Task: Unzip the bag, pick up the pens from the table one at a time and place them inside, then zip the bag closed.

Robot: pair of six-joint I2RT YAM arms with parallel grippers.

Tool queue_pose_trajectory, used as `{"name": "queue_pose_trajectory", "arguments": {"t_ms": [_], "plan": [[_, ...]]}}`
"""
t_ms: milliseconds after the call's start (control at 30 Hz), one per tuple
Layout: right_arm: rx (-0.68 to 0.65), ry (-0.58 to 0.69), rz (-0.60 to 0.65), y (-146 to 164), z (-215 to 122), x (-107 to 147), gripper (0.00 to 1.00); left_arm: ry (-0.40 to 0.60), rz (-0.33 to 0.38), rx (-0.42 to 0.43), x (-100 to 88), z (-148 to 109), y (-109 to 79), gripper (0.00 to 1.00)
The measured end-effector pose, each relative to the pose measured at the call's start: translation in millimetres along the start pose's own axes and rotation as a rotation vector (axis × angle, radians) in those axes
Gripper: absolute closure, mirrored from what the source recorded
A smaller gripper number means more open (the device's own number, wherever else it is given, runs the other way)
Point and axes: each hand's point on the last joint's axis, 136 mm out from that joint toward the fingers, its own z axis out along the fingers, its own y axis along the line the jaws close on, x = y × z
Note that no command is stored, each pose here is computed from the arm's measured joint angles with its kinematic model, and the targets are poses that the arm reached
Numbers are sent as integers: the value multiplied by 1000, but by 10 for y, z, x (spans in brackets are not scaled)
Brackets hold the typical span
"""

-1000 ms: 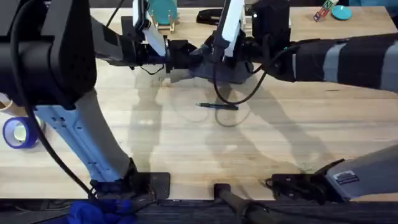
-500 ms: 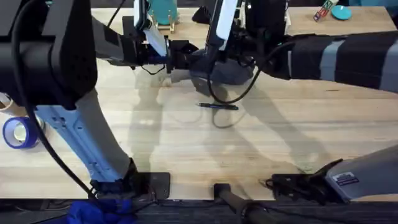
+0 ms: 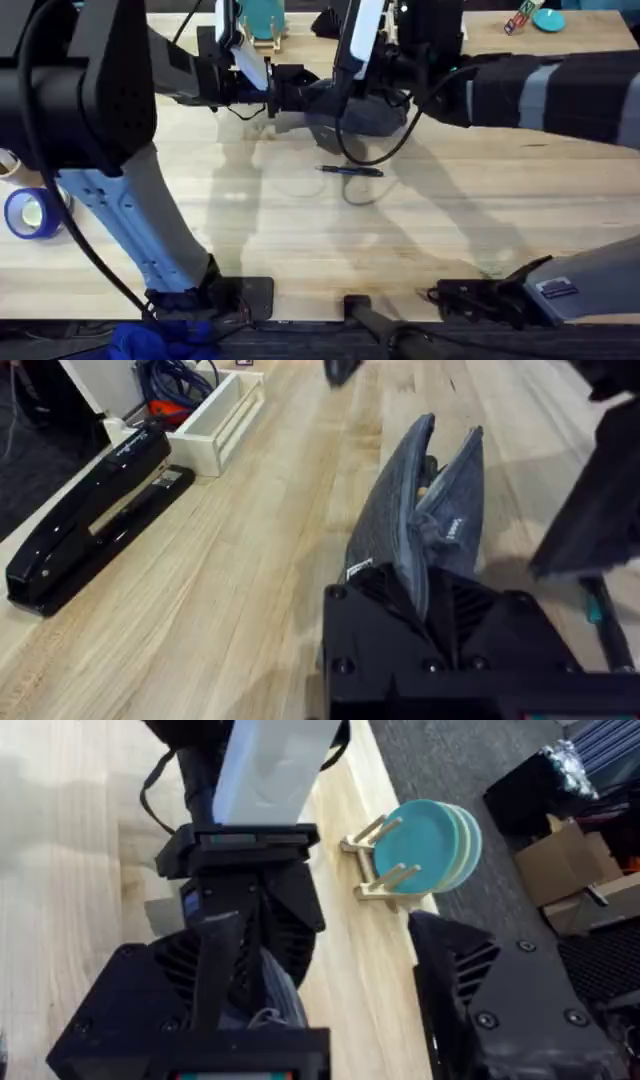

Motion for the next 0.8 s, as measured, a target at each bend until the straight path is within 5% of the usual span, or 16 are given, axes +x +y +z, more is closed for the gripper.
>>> {"name": "queue_pose_trajectory", "arguments": {"t_ms": [300,400,433,600,800], "plan": [[15,57,40,-154,-249,93,5,0,0,0,0,0,0,958],[18,79,59,-192,-328,139,5,-2,1,2,-4,-2,-2,875],[19,83,65,-201,-352,143,5,-5,1,4,-9,-2,-6,821],[13,102,80,-200,-405,180,5,-36,0,29,-59,-20,-47,64],[10,118,93,-201,-427,238,5,-59,-2,32,-90,-89,-43,8]]}}
